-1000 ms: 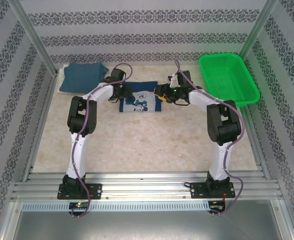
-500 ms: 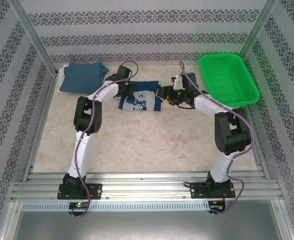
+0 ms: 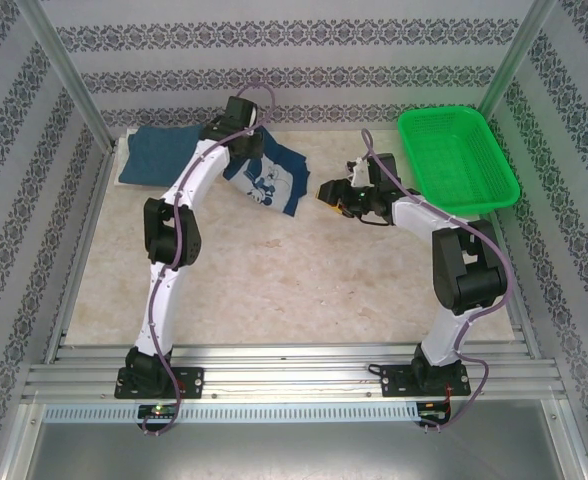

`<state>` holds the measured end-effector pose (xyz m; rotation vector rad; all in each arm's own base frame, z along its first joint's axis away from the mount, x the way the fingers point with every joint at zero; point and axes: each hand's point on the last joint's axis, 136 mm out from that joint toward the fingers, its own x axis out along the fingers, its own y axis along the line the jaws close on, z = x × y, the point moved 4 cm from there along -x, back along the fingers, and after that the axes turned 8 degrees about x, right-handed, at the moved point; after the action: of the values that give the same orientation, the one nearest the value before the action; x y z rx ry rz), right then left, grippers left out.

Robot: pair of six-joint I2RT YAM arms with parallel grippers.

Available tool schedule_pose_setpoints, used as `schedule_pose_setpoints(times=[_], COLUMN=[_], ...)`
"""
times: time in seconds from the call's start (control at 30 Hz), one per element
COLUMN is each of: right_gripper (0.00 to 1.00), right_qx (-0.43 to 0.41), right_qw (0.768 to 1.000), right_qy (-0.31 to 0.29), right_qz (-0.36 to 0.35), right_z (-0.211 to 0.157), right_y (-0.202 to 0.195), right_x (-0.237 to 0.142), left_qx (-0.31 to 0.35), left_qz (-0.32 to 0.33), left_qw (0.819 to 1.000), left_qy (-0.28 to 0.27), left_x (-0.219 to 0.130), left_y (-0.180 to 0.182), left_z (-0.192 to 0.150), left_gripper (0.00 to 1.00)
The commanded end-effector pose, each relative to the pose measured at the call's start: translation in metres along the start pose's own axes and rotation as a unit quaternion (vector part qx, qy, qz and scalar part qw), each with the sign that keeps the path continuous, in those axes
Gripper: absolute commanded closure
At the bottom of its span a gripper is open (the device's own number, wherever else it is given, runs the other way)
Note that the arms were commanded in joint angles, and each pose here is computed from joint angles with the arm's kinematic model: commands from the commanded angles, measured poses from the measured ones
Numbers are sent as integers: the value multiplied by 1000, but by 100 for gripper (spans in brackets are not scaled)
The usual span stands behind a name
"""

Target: Fold and stack the t-shirts

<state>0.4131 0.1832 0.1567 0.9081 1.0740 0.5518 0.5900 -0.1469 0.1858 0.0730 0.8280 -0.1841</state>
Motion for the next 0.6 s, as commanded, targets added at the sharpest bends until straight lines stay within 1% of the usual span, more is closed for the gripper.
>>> schedule_pose_setpoints(times=[0.0,0.1,0.27,0.57], right_gripper=[49,49,49,49], right_qx=[-5,-2,1,6], right_qw=[1000,1000,1000,1000], right_qy=[-4,-3,-1,9], right_qz=[0,0,-2,-10], right_z=[3,3,2,-2], right_y=[-8,-11,-15,-25], right_x=[3,6,9,16], left_qx=[29,43,89,58], left_qz=[27,35,69,109], left_qw=[999,998,993,992], left_qy=[-4,-8,-18,-39], left_x=[-29,-34,-45,-56], left_y=[26,38,57,127], left_z=[13,20,31,39], left_gripper=[100,100,100,100])
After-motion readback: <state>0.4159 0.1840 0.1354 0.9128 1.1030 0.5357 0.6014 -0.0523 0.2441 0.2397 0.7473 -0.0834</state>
